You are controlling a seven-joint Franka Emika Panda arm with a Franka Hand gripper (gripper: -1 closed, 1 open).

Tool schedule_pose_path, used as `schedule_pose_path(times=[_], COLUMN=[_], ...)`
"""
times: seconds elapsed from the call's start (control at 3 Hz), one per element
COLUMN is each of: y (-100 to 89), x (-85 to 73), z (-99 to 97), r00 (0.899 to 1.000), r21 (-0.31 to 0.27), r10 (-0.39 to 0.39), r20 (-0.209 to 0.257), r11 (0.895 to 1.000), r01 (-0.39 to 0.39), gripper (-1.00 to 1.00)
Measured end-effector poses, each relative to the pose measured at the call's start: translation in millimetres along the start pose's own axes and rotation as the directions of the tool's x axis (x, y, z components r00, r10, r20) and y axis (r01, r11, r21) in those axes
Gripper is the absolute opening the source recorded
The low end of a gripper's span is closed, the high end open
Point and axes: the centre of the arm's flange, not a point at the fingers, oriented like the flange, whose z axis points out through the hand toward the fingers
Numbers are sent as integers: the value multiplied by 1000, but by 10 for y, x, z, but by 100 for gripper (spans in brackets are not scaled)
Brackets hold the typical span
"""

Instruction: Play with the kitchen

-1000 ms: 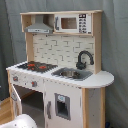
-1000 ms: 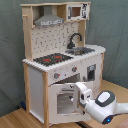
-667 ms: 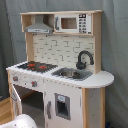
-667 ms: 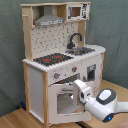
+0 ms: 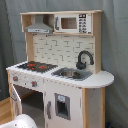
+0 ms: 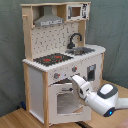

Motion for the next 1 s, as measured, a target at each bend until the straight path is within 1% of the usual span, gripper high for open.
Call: schedule_pose_path(times=[0.33, 0.67, 1.0], y=[124, 257, 383], x=[69, 132, 172], z=[50, 110, 173], r00=[997, 988, 975], r21=[6, 8, 12], r10=[-77, -152, -223], r20=[3, 7, 18], r11=[997, 988, 975], r01=[77, 152, 223], gripper=[100, 100, 100])
